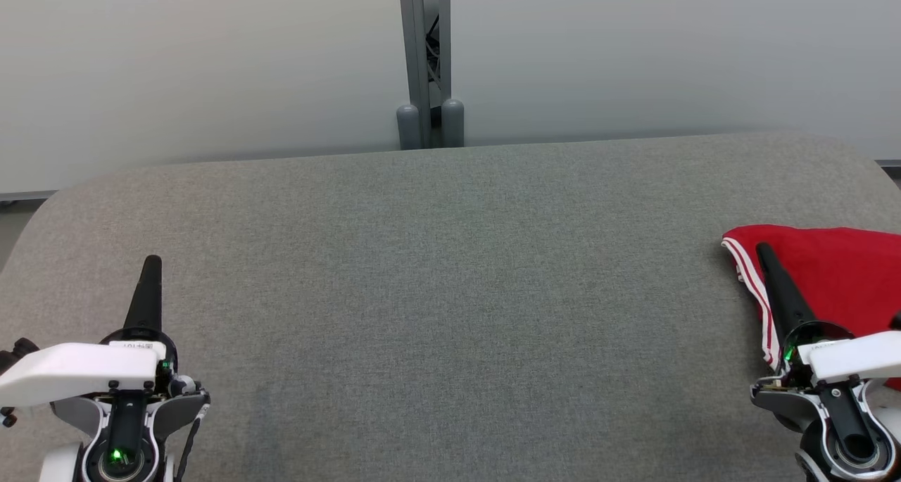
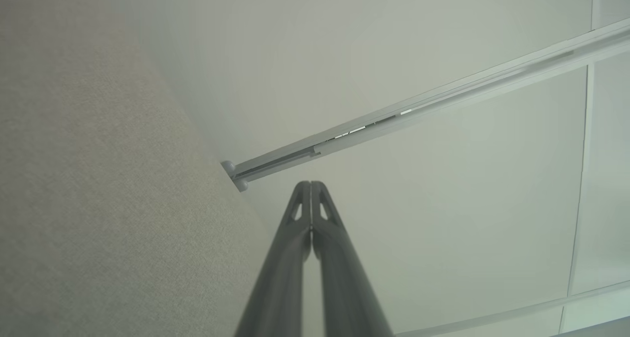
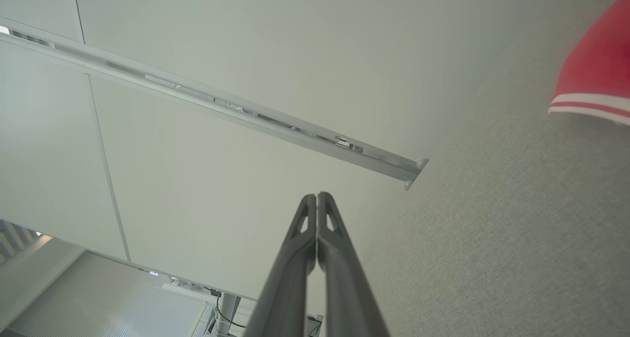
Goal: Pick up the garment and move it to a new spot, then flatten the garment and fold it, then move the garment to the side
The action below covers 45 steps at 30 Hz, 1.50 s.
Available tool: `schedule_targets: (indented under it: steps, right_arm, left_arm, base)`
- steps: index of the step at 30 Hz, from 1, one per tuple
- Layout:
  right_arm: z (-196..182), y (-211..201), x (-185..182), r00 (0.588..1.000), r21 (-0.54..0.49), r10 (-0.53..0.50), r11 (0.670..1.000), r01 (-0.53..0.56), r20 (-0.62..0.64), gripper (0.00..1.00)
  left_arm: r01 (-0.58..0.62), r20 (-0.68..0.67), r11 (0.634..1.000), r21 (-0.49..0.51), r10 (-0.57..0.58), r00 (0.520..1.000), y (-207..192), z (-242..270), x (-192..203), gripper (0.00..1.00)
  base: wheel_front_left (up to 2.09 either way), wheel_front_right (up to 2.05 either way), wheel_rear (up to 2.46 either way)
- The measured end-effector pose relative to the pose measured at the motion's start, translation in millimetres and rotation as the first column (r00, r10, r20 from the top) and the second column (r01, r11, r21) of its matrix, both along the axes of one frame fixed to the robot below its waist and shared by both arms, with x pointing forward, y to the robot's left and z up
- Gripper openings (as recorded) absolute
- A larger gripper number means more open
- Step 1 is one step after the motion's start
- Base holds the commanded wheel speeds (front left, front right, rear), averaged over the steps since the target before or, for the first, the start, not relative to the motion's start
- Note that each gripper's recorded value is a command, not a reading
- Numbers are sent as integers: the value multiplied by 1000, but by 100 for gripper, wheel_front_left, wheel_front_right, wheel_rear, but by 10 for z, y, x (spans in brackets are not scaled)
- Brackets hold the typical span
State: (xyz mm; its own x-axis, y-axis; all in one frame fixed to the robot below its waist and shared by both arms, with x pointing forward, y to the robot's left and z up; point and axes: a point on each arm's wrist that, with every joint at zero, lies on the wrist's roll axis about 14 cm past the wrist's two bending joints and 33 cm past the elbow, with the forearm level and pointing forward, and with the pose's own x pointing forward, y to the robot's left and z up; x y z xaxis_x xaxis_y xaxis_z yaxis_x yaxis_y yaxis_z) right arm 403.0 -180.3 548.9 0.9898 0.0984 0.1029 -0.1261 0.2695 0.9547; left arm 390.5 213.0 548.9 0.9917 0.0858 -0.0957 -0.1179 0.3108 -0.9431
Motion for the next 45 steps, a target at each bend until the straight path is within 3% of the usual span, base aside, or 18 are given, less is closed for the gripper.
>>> schedule_targets:
  steps: [45]
  right_arm:
    - [-23, -215, 112, 994, 282, -25, 958, 55, -108, 0]
  left_arm:
    - [67, 109, 946, -317, -34, 993, 0, 304, -13, 0]
  base:
    - [0, 0, 0]
